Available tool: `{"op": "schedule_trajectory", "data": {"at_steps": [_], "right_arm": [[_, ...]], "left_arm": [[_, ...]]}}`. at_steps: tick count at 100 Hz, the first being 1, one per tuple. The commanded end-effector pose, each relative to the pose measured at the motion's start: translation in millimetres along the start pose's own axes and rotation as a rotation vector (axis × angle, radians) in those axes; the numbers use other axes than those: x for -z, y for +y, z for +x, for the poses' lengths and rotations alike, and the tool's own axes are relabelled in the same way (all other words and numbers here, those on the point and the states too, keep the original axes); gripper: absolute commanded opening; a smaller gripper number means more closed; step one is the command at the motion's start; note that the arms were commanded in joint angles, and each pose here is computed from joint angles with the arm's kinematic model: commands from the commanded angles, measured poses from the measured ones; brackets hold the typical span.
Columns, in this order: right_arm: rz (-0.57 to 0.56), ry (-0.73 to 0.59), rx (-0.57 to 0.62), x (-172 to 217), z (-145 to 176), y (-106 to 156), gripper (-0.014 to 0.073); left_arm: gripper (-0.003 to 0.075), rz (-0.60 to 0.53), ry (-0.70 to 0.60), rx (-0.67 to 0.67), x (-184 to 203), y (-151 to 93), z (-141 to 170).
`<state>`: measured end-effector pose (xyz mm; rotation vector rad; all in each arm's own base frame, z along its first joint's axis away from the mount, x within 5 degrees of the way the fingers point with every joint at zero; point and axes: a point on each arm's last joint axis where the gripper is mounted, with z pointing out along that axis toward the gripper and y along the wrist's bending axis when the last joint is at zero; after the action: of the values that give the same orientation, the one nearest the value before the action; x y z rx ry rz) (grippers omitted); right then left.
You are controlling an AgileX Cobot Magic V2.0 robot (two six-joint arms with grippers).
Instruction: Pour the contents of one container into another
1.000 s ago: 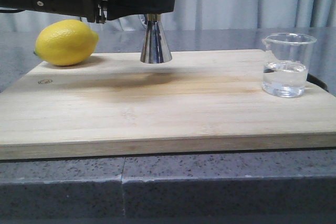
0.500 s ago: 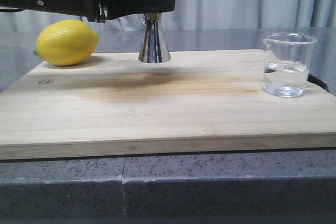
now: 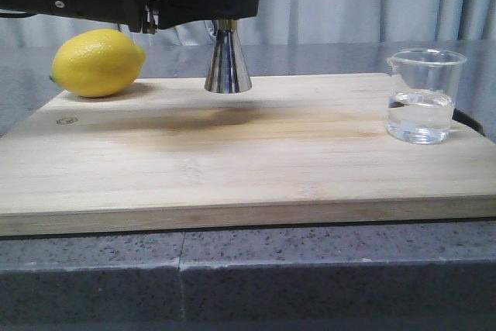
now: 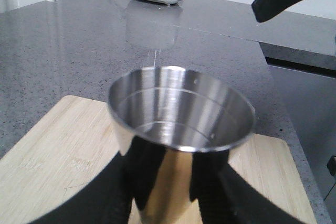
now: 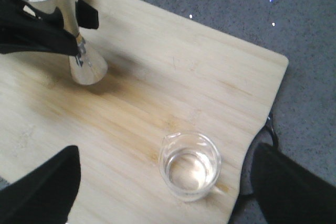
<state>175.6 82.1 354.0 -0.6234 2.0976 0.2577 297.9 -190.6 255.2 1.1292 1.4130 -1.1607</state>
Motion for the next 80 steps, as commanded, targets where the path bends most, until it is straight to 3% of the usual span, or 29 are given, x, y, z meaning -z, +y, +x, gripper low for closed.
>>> {"op": "schedule_trajectory", "data": {"at_steps": [1, 26, 62, 80], "right_arm": [[0.035, -0.163, 0.003, -0.8, -5.6, -0.9, 0.0575], [0.062, -0.277, 0.000, -32.4, 34.7, 6.1, 0.0575], [0.142, -0.479, -0.035, -46.4, 82.4, 7.7, 0.0575], [0.147, -0.453, -0.058, -55.9, 96.1, 7.4, 0.0575]], "left_arm": [[0.0238, 0.059, -0.150, -0.032, 2.1, -10.7, -31.9], [0.0238, 0.059, -0.150, -0.032, 2.1, -10.7, -31.9], [0.0238, 0.057, -0.149, -0.032, 2.1, -10.6, -31.9], [0.0238, 0.057, -0.149, -0.032, 2.1, -10.6, -31.9]]}}
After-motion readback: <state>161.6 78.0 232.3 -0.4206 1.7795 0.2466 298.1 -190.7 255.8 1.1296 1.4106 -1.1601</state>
